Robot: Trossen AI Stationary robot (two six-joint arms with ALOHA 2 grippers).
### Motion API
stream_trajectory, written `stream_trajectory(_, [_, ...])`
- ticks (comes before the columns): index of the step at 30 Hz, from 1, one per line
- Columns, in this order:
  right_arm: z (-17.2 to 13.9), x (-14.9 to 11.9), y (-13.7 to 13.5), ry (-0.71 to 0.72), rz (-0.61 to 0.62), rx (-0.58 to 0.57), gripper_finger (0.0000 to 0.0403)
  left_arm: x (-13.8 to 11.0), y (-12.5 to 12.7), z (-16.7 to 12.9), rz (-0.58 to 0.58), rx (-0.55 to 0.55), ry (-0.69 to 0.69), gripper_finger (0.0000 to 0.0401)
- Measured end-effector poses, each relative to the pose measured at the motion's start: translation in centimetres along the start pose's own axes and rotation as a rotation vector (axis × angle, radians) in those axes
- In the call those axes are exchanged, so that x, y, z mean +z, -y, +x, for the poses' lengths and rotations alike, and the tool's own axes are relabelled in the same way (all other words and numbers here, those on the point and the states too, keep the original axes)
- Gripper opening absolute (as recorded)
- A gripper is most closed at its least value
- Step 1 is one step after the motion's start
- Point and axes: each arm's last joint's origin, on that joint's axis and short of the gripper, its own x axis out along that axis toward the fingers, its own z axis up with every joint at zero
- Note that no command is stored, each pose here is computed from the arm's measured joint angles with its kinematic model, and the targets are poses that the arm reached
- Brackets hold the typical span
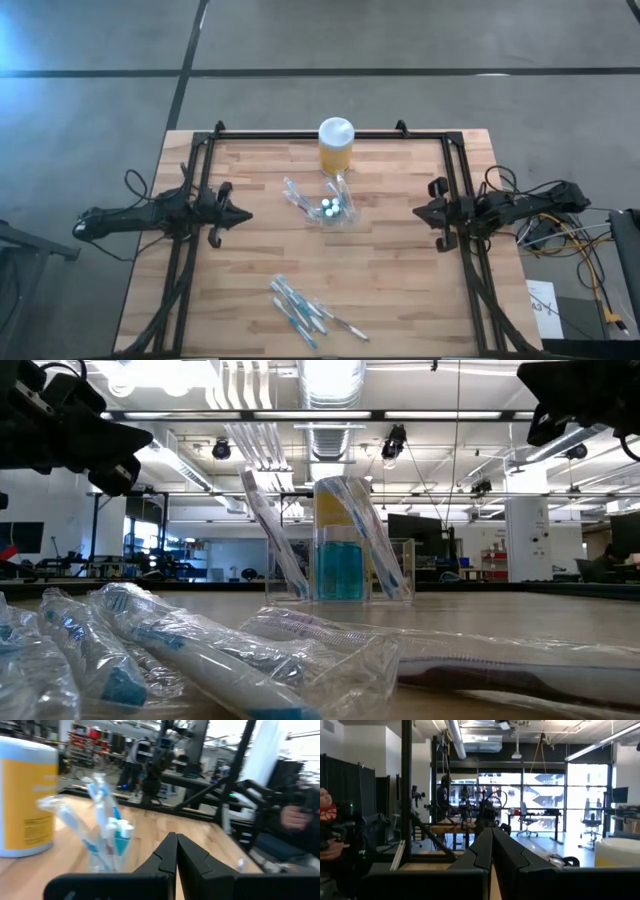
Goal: Pick & Place toothbrushing station
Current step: Put the blue toothbrush into the transparent organizer
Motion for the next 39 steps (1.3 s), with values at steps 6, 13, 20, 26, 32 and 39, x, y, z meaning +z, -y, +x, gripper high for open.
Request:
stream_trajectory(6, [-0.3,-0.6,0.2,-0.064,0.03,-0.051,0.0008,-0.5,0.6,0.4,-0.055,-0.071,-0.066,0.0005])
stream_trajectory(13, [-0.2,-0.8,0.2,-0.082,0.052,-0.054,0.0008,-1.6,1.6,1.3,-0.098,-0.097,-0.222,0.0004])
stream_trajectory(20, [-0.2,-0.8,0.2,-0.081,0.072,-0.056,0.0008,-1.0,3.4,2.7,-0.087,-0.162,-0.218,0.0004])
stream_trajectory(26, [-0.2,-0.8,0.2,-0.082,0.081,-0.059,0.0008,0.1,5.6,5.0,-0.059,-0.159,-0.305,0.0005])
stream_trajectory(32, [-0.2,-0.8,0.2,-0.089,0.08,-0.06,0.0008,0.9,7.8,8.6,-0.083,-0.134,-0.424,0.0028])
stream_trajectory(39, [0.0,-1.2,0.1,-0.123,0.126,-0.066,0.0008,0.9,10.0,12.9,0.014,-0.248,-0.584,0.0113])
